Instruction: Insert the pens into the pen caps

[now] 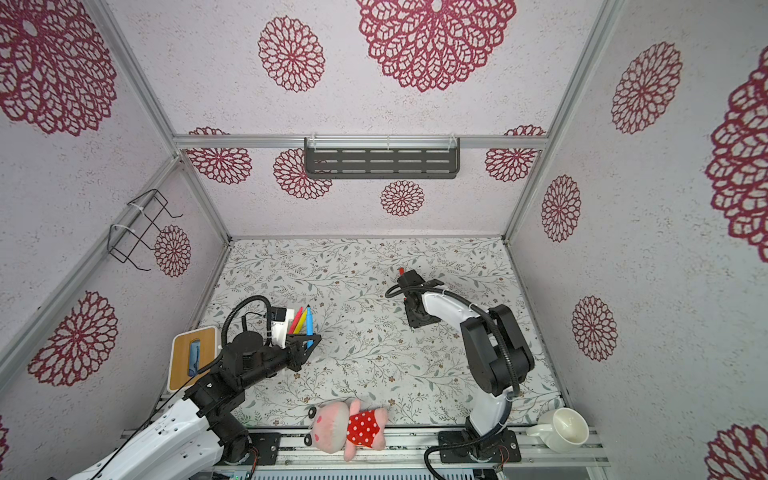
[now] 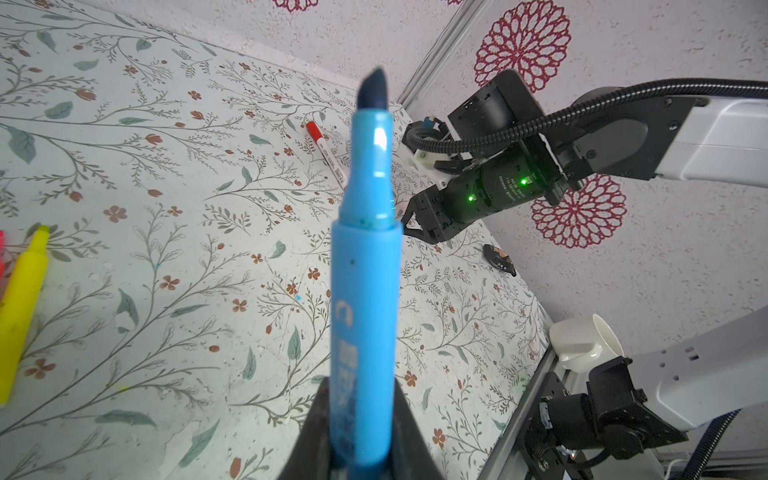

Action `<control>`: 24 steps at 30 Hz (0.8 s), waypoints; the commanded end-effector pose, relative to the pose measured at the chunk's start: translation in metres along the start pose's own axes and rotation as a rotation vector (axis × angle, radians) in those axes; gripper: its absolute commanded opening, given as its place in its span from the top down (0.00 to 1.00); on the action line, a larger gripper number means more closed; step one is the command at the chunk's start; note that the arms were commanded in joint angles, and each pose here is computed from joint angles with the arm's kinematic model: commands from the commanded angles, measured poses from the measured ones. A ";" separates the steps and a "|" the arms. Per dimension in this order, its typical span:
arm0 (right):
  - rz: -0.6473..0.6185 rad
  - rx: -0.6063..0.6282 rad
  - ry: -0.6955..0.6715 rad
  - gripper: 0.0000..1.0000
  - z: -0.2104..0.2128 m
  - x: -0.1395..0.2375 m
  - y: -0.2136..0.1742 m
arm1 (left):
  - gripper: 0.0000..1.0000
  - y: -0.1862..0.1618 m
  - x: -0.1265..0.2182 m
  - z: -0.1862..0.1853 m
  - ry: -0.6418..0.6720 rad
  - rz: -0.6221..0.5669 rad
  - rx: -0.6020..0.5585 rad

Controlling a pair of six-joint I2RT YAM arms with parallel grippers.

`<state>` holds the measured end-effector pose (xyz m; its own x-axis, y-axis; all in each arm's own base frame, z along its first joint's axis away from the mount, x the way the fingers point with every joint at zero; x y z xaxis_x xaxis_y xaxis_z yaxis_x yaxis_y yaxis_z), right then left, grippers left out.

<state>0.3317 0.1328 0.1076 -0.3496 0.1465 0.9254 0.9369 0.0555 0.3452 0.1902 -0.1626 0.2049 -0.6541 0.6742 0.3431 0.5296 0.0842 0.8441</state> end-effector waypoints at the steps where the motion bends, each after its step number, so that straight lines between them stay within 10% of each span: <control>1: -0.037 -0.141 0.093 0.46 0.005 0.025 0.010 | 1.00 0.005 0.000 0.002 0.014 -0.017 0.003; 24: 0.064 -0.325 0.062 0.53 0.019 -0.021 0.004 | 1.00 0.003 0.003 0.003 0.018 -0.016 0.008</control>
<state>0.3380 0.1512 0.0802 -0.2798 0.0593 0.9582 0.9261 -0.2465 0.2856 0.1888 -0.1611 0.2062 -0.6572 0.6727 0.3401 0.5267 0.0870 0.8456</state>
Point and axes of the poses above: each gripper's point midway between its finger pads, its own x axis back along the fingers, its own z axis along the line the jaws close on, y = z × x, the point moved 5 cm from there along x, back along the fingers, and after that the axes turned 9 degrees about -x, right-handed, at the moved point
